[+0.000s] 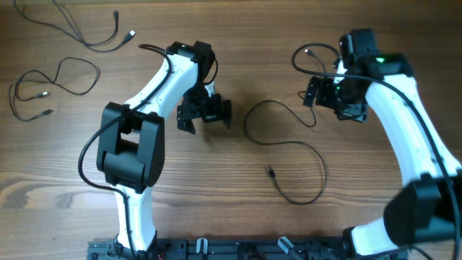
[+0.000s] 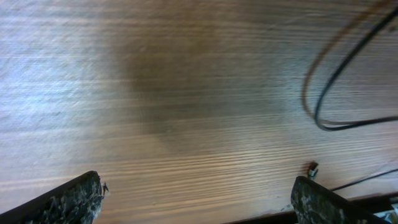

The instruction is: Untangle cables

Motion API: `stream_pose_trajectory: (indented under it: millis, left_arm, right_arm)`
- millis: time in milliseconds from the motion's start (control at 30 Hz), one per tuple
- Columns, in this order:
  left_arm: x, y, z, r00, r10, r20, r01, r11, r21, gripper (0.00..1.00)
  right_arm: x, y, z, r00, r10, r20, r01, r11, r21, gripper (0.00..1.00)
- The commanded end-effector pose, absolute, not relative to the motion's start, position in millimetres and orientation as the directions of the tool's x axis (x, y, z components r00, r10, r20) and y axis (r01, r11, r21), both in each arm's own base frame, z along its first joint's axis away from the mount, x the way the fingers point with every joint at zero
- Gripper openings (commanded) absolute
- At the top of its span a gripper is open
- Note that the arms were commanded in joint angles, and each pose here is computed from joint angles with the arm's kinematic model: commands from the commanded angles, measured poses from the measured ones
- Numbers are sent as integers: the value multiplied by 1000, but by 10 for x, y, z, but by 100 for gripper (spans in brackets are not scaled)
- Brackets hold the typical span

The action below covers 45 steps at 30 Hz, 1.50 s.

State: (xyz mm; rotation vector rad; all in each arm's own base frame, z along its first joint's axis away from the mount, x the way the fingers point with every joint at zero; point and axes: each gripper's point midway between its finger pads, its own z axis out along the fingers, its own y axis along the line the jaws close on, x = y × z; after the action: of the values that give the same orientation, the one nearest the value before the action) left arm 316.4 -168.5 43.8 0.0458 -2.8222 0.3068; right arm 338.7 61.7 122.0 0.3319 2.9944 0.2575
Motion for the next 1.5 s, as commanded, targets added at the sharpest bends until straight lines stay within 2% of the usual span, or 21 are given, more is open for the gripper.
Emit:
stream_pose_trajectory:
  millis: [0,133,233,300,367,500,567,633,767,867,933,1000,1033,1100,1233,1333,1467]
  left_arm:
    - [3200,-1757,442,-960,38,278,-35,966,-254,100]
    - [3201,-1765,442,-960,40,276,-33,966,-256,100]
    - [3195,-1771,437,-960,42,277,-32,966,-256,100]
    - [3194,-1789,436,-960,40,276,-33,966,-255,100]
    - [3186,-1806,436,-960,25,280,-48,967,-249,100]
    - [3155,-1873,433,-960,38,279,-34,968,-249,100]
    - [3151,-1926,428,-962,53,270,-17,967,-253,100]
    - [3148,-1984,424,-964,66,259,-3,966,-257,100]
    - [3220,-2117,406,-967,-57,248,-119,963,-243,100]
    - [3123,-2254,427,-963,-21,268,-96,958,-269,100]
    - [3013,-2444,542,-953,150,264,29,910,-413,93]
    - [2942,-2642,817,-934,280,220,96,792,-602,94]
    - [2939,-2702,983,-932,314,180,117,732,-671,100]
    - [2964,-2747,1361,-934,350,66,180,625,-760,100]
    - [2964,-2663,2081,-930,332,-161,328,547,-770,100]
    - [2819,-2631,2495,-903,328,-276,416,509,-753,100]
    - [2671,-2589,2800,-876,322,-359,478,481,-735,100]
  right_arm:
    - [3386,874,974,-996,88,-21,78,952,295,100]
    - [3417,648,661,-995,95,18,96,984,153,100]
    - [3450,614,491,-995,95,35,99,987,126,100]
    - [3469,623,417,-995,94,43,99,987,129,91]
    - [3484,662,363,-995,83,50,90,985,146,75]
    - [3491,754,273,-997,42,65,53,979,195,59]
    - [3498,764,219,-996,41,73,55,979,198,36]
    - [3505,820,225,-996,41,74,57,971,231,4]
    - [3441,1121,363,-991,54,122,99,910,403,4]
    - [3403,1465,796,-996,1,89,55,788,614,4]
    - [3375,1617,1158,-999,-20,34,11,704,710,4]
    - [3333,1708,1544,-999,-20,-32,-37,637,770,4]
    - [3315,1713,1661,-999,-2,-42,-34,629,777,4]
    - [3266,1707,1920,-997,47,-61,-19,621,784,4]
    - [3131,1701,2359,-988,104,-117,-32,595,803,4]
    - [2996,1771,2773,-978,114,-175,-93,512,854,4]
    - [2857,1821,3126,-979,183,-93,-9,414,910,4]
